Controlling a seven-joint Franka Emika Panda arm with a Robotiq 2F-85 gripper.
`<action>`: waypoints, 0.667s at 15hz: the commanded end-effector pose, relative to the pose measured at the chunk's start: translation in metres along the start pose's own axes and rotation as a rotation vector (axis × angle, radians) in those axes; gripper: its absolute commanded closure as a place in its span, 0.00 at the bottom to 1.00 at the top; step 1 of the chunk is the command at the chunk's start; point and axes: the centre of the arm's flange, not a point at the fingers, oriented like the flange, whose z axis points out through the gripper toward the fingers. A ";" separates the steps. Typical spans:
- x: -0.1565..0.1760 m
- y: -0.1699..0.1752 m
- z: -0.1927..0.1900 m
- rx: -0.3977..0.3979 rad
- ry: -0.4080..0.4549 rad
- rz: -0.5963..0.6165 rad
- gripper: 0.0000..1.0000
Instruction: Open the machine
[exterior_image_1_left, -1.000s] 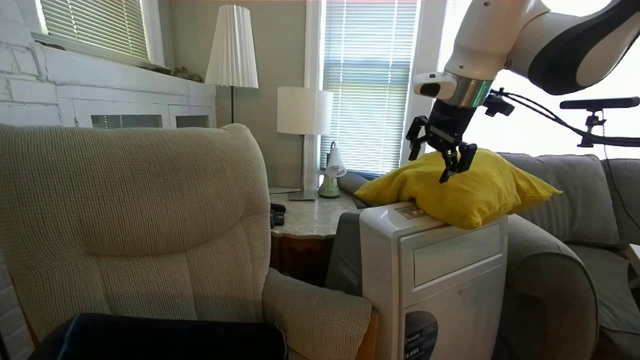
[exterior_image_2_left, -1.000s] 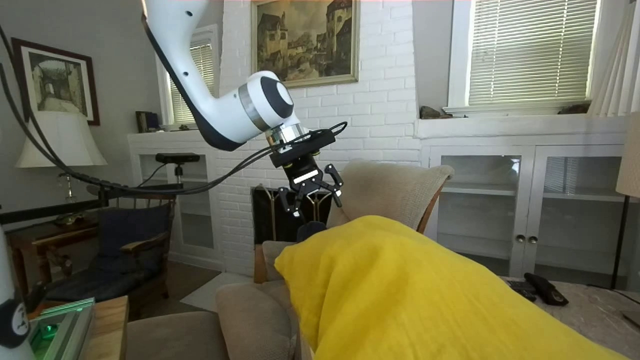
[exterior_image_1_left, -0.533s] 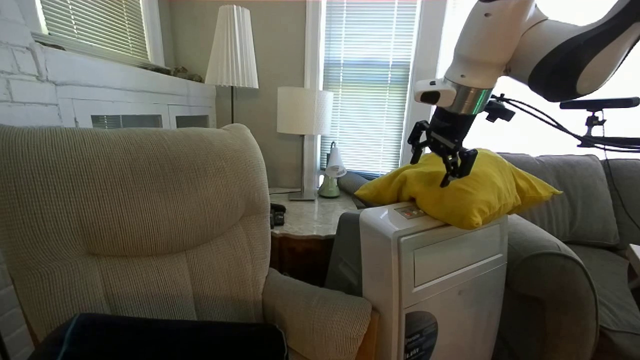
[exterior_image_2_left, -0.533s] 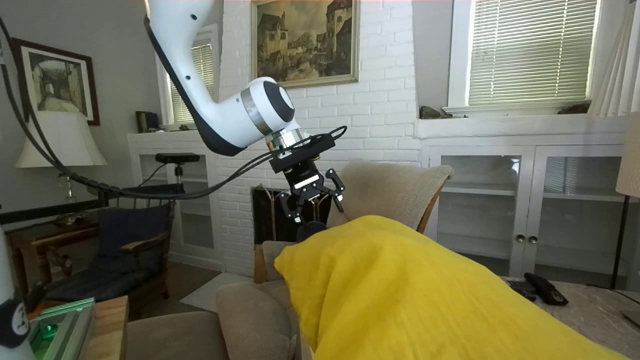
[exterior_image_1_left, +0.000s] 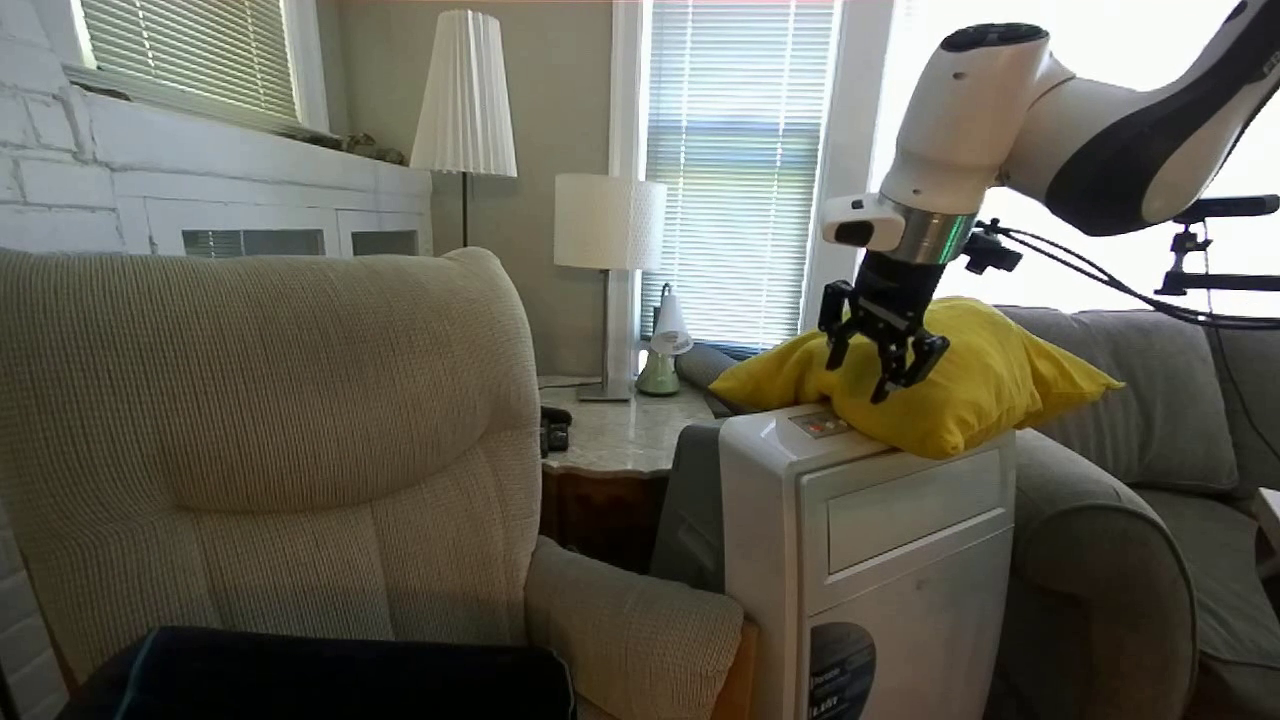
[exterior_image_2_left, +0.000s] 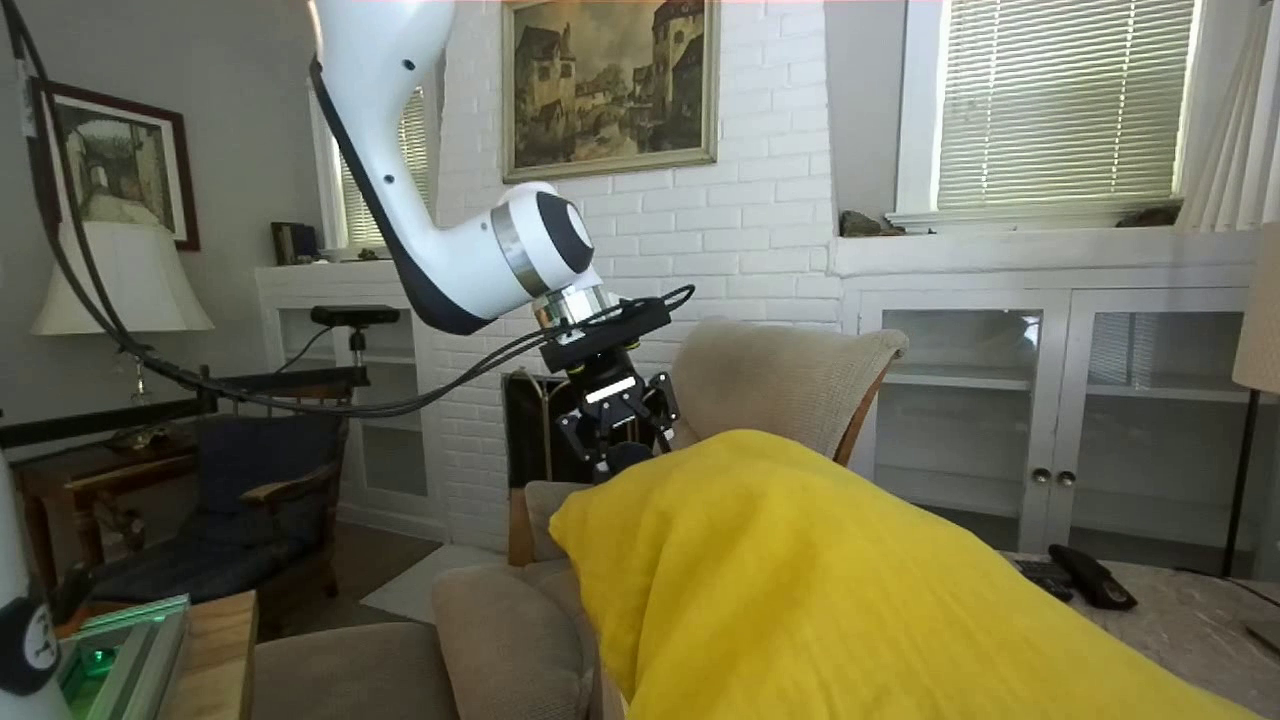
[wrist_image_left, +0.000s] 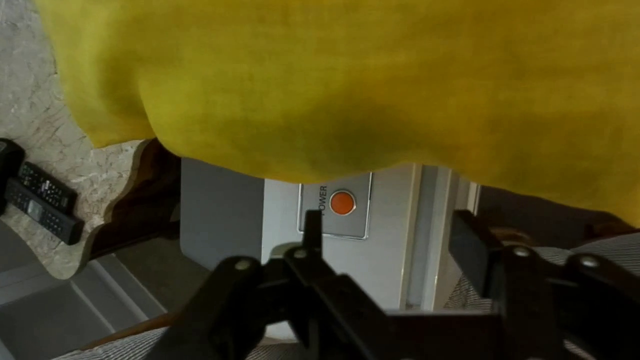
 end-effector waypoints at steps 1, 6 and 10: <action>0.015 0.006 0.018 -0.015 0.020 0.015 0.61; 0.026 0.022 0.030 -0.021 0.016 0.022 0.98; 0.030 0.032 0.042 -0.019 0.004 0.028 1.00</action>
